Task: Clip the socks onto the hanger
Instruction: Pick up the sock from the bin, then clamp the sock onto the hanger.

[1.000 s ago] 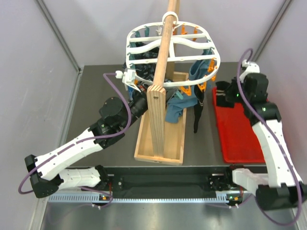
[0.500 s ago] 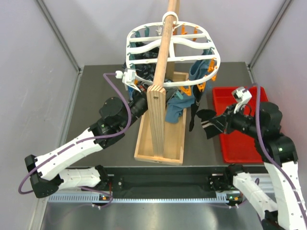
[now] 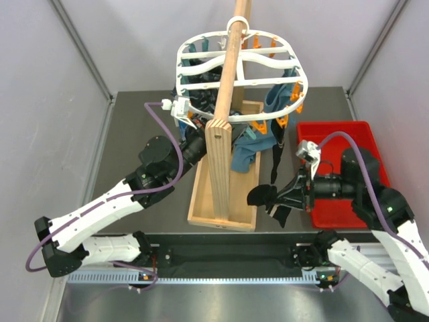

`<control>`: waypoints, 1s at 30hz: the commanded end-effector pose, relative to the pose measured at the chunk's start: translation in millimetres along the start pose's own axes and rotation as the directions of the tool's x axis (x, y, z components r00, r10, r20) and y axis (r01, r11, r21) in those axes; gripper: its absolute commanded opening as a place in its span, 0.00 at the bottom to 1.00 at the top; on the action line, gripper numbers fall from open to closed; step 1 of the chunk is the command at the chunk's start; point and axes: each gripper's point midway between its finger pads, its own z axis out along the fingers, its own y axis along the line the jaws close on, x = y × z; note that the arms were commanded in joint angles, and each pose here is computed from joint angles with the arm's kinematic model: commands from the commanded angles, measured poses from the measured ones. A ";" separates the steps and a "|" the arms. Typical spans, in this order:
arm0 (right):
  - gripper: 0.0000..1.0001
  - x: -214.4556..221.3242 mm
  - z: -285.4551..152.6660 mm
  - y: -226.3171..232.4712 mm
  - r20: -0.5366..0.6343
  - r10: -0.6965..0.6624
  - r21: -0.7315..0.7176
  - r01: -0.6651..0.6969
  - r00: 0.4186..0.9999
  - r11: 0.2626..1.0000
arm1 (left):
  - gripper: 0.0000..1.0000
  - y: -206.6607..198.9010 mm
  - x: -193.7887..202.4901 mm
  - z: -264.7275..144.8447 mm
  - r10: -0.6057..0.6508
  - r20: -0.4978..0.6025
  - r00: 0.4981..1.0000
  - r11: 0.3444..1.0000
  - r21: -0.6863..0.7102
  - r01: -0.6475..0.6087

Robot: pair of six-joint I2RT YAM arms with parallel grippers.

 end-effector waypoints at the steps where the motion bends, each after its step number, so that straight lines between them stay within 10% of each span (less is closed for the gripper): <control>1: 0.00 -21.9 9.3 3.8 0.003 -0.069 -0.013 0.070 0.998 0.997 | 0.00 11.4 36.7 -12.5 0.001 -0.149 0.989 1.000 -0.025 -0.005; 30: 0.00 -145.7 34.5 -32.8 0.359 0.123 0.241 -0.219 0.925 0.946 | 0.00 7.7 36.0 -22.4 -0.029 -0.153 0.988 1.000 -0.009 0.028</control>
